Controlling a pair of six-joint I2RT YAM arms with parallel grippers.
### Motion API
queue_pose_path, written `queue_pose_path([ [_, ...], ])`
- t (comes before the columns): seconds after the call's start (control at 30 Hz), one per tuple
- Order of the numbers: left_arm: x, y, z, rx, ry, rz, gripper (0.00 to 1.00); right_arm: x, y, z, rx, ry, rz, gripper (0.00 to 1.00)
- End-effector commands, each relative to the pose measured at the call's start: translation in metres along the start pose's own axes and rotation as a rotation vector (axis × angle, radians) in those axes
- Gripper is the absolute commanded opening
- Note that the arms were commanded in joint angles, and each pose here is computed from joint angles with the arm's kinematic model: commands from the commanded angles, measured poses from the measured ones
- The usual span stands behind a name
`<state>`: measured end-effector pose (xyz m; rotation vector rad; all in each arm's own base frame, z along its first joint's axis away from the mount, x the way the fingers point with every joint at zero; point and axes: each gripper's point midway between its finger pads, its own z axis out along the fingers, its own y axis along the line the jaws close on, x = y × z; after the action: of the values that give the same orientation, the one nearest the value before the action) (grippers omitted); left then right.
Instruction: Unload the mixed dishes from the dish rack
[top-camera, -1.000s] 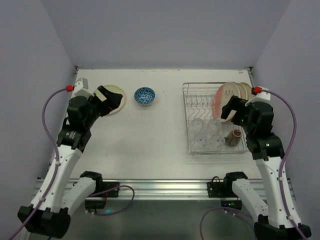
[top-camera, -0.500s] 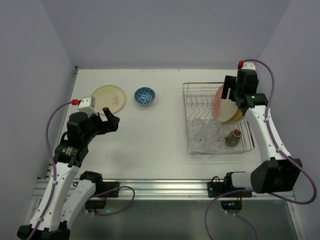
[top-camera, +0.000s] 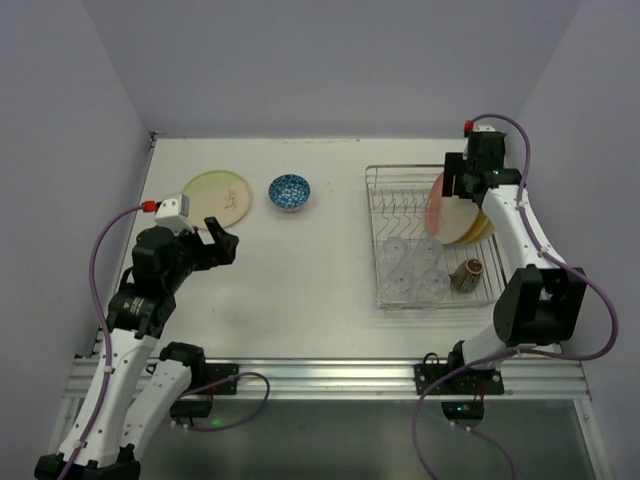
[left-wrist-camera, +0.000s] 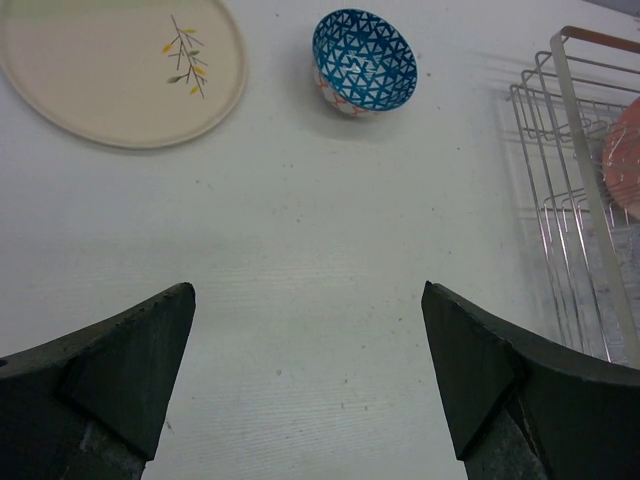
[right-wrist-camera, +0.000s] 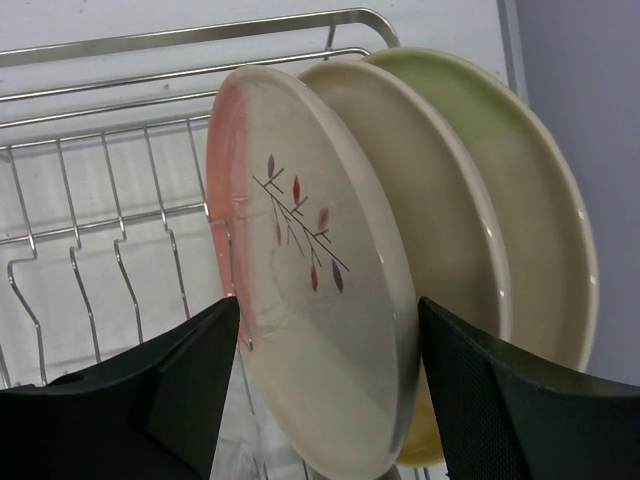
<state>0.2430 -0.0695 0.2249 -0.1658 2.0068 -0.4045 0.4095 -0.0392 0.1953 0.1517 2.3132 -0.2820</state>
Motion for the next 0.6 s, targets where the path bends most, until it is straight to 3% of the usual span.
queue_pose_path([
  [0.0,-0.004,-0.004,0.001,0.023,-0.019,0.03,1.0,-0.01,0.02,0.0,-0.127,0.005,-0.018,0.73],
  [0.13,-0.004,-0.004,0.001,0.022,-0.022,0.029,1.0,-0.007,0.035,-0.003,-0.291,0.035,0.013,0.71],
  [0.3,-0.004,-0.004,0.001,0.026,-0.023,0.029,1.0,-0.007,0.033,-0.002,-0.286,0.047,0.017,0.63],
  [0.47,-0.004,-0.005,0.001,0.034,-0.021,0.031,1.0,-0.006,0.033,-0.001,-0.288,0.054,0.025,0.49],
  [0.57,-0.004,-0.005,0.001,0.034,-0.021,0.031,1.0,-0.005,0.034,0.001,-0.287,0.061,0.03,0.47],
])
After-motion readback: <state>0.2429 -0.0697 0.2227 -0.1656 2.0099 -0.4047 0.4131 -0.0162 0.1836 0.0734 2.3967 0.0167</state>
